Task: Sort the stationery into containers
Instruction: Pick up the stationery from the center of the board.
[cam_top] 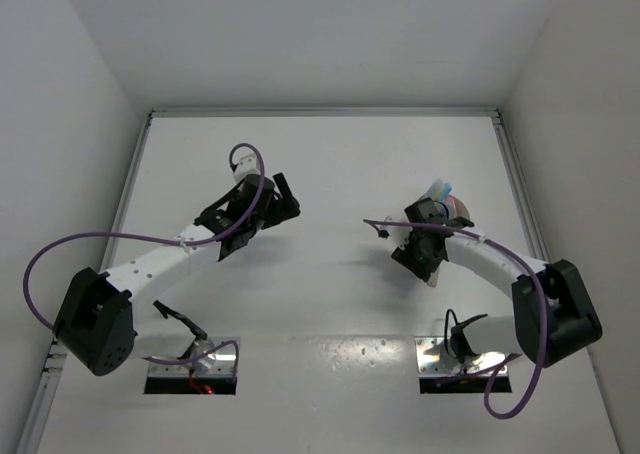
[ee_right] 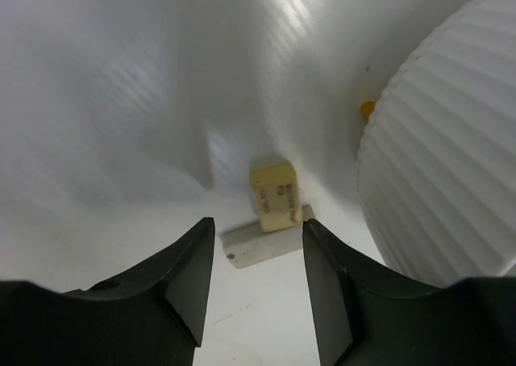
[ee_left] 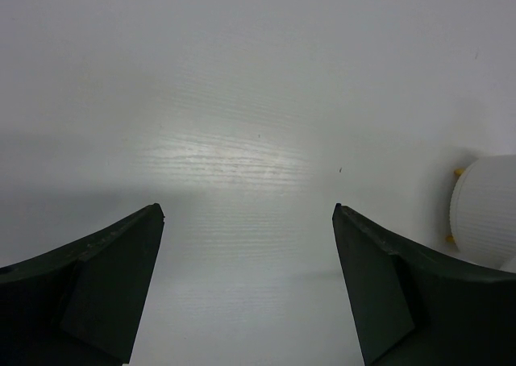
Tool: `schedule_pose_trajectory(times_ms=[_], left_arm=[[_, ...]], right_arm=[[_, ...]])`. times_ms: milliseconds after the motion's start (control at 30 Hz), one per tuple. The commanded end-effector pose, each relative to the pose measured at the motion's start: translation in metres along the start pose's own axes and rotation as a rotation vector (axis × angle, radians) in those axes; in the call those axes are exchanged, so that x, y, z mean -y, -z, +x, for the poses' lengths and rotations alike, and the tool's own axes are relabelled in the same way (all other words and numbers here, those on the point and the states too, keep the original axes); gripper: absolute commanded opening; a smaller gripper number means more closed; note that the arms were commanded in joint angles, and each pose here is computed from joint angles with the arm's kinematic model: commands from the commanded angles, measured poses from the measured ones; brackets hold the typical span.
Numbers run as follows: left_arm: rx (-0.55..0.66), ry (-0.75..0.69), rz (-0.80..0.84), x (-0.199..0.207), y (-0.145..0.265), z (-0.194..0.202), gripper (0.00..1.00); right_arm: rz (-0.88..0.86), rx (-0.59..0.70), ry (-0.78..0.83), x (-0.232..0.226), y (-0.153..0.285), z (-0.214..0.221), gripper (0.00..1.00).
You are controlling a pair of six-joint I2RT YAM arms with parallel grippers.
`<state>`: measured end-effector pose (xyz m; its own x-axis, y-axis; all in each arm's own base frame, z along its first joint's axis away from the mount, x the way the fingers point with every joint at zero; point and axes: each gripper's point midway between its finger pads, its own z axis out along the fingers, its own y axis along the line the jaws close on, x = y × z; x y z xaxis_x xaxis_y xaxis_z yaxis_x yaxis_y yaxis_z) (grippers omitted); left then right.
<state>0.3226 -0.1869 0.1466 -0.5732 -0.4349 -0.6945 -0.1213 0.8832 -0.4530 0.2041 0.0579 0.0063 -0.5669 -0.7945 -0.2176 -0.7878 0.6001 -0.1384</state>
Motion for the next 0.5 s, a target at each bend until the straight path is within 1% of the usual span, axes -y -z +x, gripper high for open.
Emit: schedule_pose_trajectory(times_ms=[0, 200, 233, 433, 467], left_arm=[[0.011, 0.0, 0.01, -0.002, 0.004, -0.004, 0.92], [0.015, 0.005, 0.003, -0.005, 0.003, -0.006, 0.92], [0.009, 0.005, 0.01, -0.003, 0.004, -0.005, 0.92], [0.009, -0.005, 0.01, -0.004, 0.004, -0.005, 0.92], [0.009, -0.005, 0.01, -0.004, 0.004, -0.005, 0.92]], right_arm=[[0.083, 0.003, -0.038, 0.013, -0.003, -0.003, 0.48], [0.073, -0.034, -0.037, 0.013, -0.014, 0.001, 0.48], [0.079, -0.025, -0.037, 0.014, -0.015, -0.001, 0.48], [0.027, -0.034, -0.016, 0.006, -0.022, 0.0, 0.48], [-0.003, -0.043, -0.016, 0.001, -0.023, 0.002, 0.48]])
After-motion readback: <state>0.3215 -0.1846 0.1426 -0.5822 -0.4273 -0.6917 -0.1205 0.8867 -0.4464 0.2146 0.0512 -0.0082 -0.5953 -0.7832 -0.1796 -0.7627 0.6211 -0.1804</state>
